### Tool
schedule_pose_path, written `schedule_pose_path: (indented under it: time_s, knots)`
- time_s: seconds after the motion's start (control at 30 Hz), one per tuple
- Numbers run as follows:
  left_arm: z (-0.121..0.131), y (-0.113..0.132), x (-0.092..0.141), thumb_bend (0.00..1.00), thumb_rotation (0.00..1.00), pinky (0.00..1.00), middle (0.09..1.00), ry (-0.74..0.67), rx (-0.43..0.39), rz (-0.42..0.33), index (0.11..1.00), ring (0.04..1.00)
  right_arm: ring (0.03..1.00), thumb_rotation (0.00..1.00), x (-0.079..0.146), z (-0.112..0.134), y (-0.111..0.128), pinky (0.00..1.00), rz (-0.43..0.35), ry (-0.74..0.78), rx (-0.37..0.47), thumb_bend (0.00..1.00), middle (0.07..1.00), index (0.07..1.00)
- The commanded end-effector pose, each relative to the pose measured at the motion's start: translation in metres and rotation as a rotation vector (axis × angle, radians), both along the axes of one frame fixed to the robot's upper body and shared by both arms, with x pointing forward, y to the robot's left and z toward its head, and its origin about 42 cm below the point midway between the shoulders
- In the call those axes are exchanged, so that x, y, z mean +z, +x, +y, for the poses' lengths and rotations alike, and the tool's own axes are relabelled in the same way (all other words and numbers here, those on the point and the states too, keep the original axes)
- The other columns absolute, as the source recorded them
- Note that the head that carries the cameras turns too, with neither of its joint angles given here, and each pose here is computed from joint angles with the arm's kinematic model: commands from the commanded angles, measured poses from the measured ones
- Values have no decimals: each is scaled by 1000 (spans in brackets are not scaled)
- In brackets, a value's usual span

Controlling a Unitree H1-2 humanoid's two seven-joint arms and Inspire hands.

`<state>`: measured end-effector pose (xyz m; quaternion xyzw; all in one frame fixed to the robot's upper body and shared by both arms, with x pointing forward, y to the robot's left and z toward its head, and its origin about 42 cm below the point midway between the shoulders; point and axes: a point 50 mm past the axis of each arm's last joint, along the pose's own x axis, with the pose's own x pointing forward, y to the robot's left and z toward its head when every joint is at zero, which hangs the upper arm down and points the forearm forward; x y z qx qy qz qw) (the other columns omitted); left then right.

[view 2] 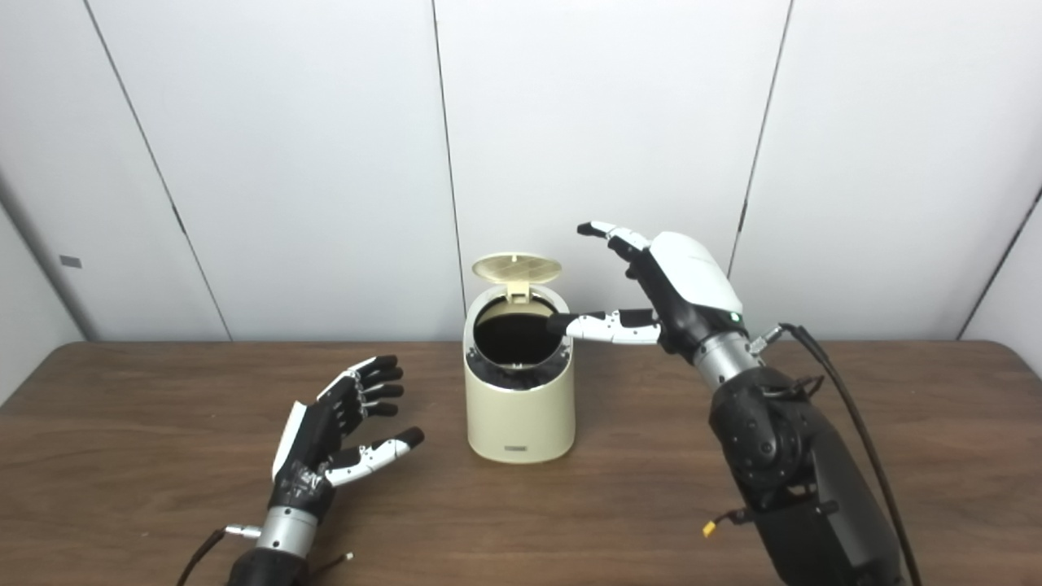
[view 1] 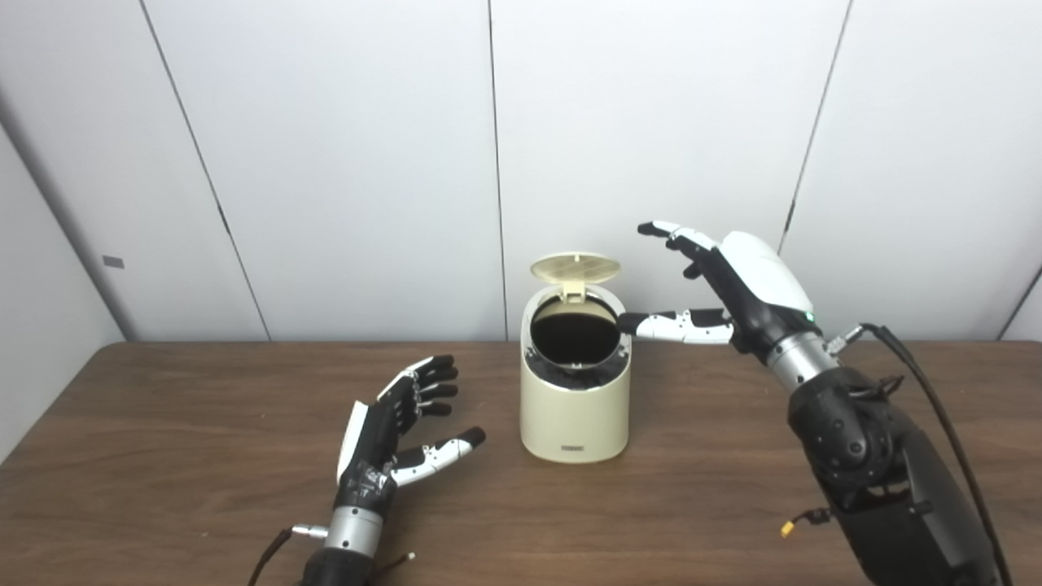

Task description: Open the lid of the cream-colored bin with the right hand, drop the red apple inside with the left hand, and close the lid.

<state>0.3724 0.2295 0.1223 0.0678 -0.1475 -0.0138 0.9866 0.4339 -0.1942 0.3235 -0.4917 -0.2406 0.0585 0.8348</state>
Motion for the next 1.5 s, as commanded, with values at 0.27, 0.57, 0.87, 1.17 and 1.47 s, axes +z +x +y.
schedule_pose_path:
  time_s: [0.27,0.57,0.87,1.17,1.47]
  knots:
    - [5,-8,-20,724,66,672,785,3,21,44,800,742,867,676,52,23,20,742,-124,-131,63,701,864,854]
    - [3,-7,-20,721,53,675,789,-8,16,39,800,743,862,611,51,33,26,743,-146,-137,105,715,815,782]
    - [3,-7,-17,709,28,661,788,29,12,33,795,738,850,527,40,33,21,774,-168,-129,131,686,736,709]
    - [3,-8,-13,715,30,678,787,37,19,30,783,739,843,428,35,33,13,876,-174,-142,150,708,704,698]
    - [3,-8,-13,712,27,684,784,39,26,29,785,740,837,415,32,33,6,836,-177,-168,166,712,688,700]
